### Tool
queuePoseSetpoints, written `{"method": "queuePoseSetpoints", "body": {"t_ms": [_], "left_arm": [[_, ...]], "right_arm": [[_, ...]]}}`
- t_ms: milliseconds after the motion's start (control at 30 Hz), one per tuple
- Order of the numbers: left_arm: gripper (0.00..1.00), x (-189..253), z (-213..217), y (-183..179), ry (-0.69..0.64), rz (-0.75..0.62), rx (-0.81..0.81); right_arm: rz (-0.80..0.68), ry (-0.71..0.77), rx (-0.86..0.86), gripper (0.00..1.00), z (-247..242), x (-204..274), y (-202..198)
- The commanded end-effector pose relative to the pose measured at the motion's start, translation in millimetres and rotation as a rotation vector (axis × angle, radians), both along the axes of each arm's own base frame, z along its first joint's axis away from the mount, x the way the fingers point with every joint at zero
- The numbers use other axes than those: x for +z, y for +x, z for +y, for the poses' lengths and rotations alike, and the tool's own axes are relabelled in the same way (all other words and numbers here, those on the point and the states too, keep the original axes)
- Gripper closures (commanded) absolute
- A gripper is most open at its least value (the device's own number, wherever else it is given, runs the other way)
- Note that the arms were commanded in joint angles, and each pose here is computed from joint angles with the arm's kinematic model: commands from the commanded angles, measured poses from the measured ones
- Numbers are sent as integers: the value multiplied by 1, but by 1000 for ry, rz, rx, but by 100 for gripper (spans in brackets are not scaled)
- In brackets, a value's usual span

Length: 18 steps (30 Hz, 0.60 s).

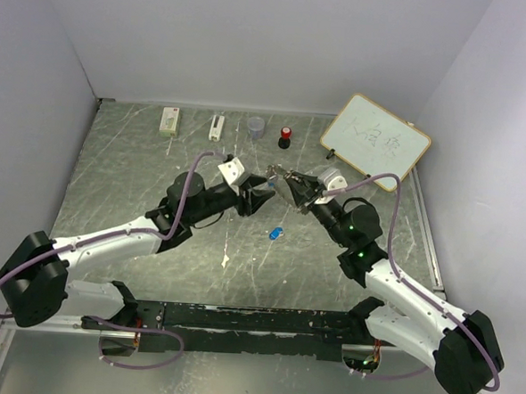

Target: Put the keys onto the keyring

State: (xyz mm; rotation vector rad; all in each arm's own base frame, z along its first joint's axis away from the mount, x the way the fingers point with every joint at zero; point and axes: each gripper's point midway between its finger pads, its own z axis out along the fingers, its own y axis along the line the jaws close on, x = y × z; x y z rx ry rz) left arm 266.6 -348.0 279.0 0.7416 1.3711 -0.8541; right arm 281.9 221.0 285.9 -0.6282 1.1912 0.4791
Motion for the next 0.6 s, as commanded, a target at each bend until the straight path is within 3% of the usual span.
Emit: {"method": "queuePoseSetpoints", "body": {"t_ms": [0, 567], "left_arm": [[45, 11, 12, -11, -66, -77, -5], [37, -4, 3, 1, -55, -146, 7]], "right_arm": [[-18, 79, -35, 100, -4, 32, 7], [-23, 96, 10, 100, 2, 37, 2]]}}
